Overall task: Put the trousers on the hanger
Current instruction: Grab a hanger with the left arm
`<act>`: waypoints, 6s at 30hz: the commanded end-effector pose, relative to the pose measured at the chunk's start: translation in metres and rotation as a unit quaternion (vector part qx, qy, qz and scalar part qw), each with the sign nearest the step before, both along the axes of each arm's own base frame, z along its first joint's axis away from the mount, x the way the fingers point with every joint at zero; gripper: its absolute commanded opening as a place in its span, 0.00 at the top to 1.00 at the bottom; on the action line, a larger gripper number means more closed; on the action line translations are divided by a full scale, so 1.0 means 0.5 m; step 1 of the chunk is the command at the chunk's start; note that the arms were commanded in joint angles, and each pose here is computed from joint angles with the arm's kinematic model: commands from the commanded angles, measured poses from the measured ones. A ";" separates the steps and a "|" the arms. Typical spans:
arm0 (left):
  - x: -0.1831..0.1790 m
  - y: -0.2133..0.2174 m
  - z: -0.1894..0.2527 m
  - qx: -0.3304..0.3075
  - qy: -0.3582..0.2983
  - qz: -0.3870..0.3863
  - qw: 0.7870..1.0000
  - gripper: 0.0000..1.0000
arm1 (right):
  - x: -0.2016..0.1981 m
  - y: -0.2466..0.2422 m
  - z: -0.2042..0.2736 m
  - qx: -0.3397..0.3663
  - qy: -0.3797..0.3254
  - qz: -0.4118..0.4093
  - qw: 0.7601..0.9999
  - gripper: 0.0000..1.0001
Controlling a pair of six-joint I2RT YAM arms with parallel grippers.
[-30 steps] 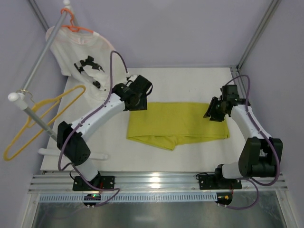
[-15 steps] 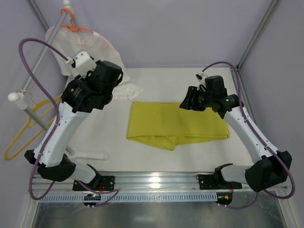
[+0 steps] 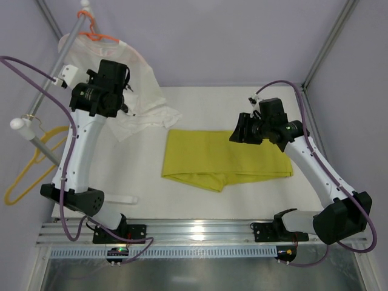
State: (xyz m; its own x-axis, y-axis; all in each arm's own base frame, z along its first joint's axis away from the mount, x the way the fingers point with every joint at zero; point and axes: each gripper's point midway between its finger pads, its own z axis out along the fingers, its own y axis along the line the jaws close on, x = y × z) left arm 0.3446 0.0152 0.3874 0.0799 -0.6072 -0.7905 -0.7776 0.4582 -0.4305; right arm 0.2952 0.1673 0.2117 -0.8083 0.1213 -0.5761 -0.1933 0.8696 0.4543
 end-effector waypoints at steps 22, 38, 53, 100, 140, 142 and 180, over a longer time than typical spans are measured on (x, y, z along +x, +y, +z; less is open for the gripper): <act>-0.127 0.059 -0.125 0.025 0.168 0.046 0.984 0.28 | 0.015 0.001 -0.031 -0.014 0.011 -0.009 1.000 0.46; -0.109 0.134 -0.122 0.083 0.170 0.122 0.974 0.23 | 0.001 0.005 -0.037 -0.017 0.013 0.000 1.000 0.46; -0.063 0.120 -0.160 0.058 0.193 0.077 0.977 0.30 | 0.011 0.006 -0.046 -0.027 0.021 0.003 0.999 0.46; 0.093 0.008 -0.073 0.316 0.292 -0.137 0.892 1.00 | -0.004 0.076 -0.052 -0.040 0.031 0.031 0.998 0.58; -0.079 -0.069 -0.044 0.176 0.161 -0.262 0.935 0.92 | -0.027 0.085 -0.047 -0.034 0.024 0.042 0.998 0.57; -0.100 -0.068 -0.015 0.153 0.118 -0.261 0.946 0.93 | -0.030 0.083 -0.049 -0.034 0.024 0.042 0.998 0.57; -0.223 0.011 -0.045 -0.009 0.060 -0.029 0.998 0.32 | -0.037 0.077 -0.057 -0.050 0.025 0.049 0.997 0.52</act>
